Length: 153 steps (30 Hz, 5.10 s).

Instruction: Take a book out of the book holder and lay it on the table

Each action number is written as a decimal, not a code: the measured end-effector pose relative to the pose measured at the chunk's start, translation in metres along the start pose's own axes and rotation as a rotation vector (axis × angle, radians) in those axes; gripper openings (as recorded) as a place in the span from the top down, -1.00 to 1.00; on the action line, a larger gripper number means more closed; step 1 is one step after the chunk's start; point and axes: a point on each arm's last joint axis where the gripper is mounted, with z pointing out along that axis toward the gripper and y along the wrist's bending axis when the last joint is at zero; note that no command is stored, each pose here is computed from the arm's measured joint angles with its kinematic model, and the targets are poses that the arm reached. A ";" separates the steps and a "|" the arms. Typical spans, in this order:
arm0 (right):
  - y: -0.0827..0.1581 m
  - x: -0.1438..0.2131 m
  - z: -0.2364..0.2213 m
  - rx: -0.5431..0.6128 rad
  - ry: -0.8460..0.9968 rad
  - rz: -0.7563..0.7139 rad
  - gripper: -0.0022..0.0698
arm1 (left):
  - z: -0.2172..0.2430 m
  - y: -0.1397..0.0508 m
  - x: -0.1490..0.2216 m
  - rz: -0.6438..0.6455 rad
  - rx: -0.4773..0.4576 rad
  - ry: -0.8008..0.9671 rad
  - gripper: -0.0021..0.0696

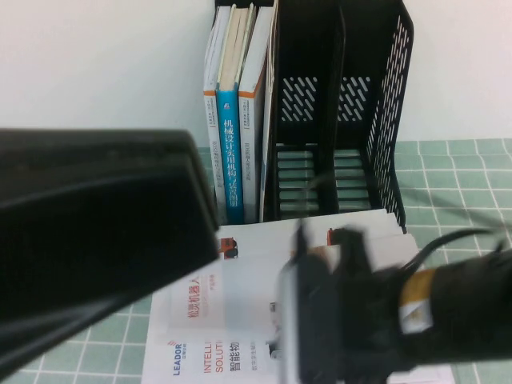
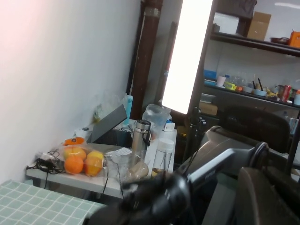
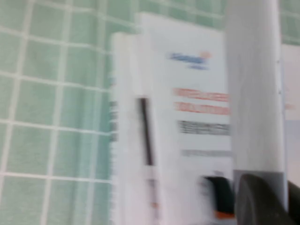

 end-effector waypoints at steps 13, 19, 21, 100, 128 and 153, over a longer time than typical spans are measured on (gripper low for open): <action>0.019 0.007 0.073 -0.085 0.108 -0.233 0.90 | 0.003 0.018 0.020 -0.010 -0.079 0.054 0.95; 0.015 0.011 0.074 -0.081 0.126 -0.228 0.61 | 0.005 0.040 0.042 -0.106 -0.192 0.049 0.95; 0.013 0.014 0.074 -0.081 0.136 -0.203 0.39 | 0.004 0.049 0.048 -0.142 -0.252 0.032 0.95; 0.104 0.162 -0.114 0.527 -0.139 0.486 0.95 | -0.019 0.098 0.131 -0.047 -0.593 0.231 0.95; 0.104 0.162 -0.114 0.527 -0.142 0.489 0.95 | -0.109 0.038 0.151 0.170 -0.913 -0.308 0.95; 0.105 0.163 -0.113 0.526 -0.140 0.489 0.95 | -0.144 0.094 0.241 0.268 -1.272 -0.104 0.95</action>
